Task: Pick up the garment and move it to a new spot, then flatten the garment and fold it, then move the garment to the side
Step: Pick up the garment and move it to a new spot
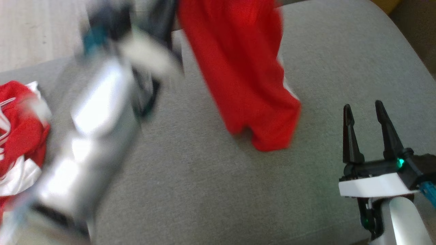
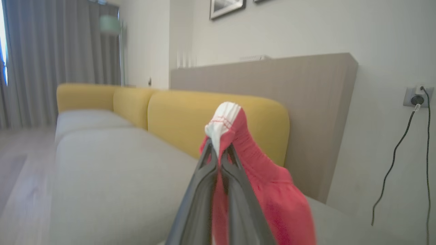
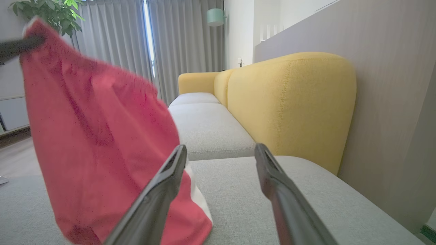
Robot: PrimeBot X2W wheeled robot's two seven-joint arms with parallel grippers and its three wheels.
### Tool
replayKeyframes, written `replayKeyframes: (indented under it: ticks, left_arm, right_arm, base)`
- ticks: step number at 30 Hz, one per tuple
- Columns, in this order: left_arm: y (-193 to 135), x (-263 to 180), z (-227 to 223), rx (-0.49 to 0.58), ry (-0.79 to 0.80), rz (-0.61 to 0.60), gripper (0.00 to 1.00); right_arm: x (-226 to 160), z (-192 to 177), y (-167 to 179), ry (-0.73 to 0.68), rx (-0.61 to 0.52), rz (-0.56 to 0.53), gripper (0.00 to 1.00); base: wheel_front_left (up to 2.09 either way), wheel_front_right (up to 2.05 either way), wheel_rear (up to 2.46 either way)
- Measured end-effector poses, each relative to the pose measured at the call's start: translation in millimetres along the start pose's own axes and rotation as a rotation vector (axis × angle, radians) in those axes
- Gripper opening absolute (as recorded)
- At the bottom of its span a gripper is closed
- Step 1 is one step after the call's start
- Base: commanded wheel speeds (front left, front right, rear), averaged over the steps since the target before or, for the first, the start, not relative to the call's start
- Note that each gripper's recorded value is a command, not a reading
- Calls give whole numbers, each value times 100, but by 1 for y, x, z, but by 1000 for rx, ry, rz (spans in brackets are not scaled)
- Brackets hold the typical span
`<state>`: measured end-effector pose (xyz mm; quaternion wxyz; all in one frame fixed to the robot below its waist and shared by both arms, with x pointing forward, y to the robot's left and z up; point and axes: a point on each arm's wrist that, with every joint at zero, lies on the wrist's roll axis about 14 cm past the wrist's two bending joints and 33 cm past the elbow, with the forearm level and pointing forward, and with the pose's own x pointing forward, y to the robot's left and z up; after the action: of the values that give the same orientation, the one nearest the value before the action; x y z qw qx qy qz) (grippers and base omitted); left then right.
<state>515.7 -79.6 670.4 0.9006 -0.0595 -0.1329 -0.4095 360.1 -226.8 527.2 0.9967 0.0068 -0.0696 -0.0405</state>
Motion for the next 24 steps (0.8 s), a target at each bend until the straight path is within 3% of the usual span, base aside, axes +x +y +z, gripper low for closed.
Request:
replayKeyframes:
  ticks: [2, 3, 5, 8, 11, 12, 17, 24]
  left_arm:
    - [-7, -32, -45, -103, 74, 38, 0]
    - [-24, -70, -86, -169, 152, 60, 0]
    - [-44, -108, -118, -235, 223, 89, 0]
    - [-71, -162, -154, -300, 322, 134, 0]
    - [-77, -197, -163, -363, 343, 227, 3]
    - [-78, -203, -161, -374, 334, 250, 100]
    - [-70, -226, -136, -340, 253, 373, 100]
    - [-45, -267, -89, -137, 143, 570, 100]
  right_arm:
    - [0, -1, 2, 2, 4, 7, 100]
    - [-3, -5, 5, 14, 7, 15, 100]
    - [-7, -11, 9, 33, 4, 25, 100]
    - [-11, -18, 14, 55, -7, 45, 100]
    - [-14, -21, 23, 65, -13, 75, 100]
    - [-15, -21, 26, 66, -12, 84, 100]
    - [-25, -21, 38, 67, -9, 122, 100]
    - [-39, -21, 42, 69, -7, 140, 100]
  base:
    - [0, 0, 0]
    - [0, 0, 0]
    - [0, 0, 0]
    - [0, 0, 0]
    - [0, 0, 0]
    - [0, 0, 0]
    - [0, 0, 0]
    - [0, 0, 0]
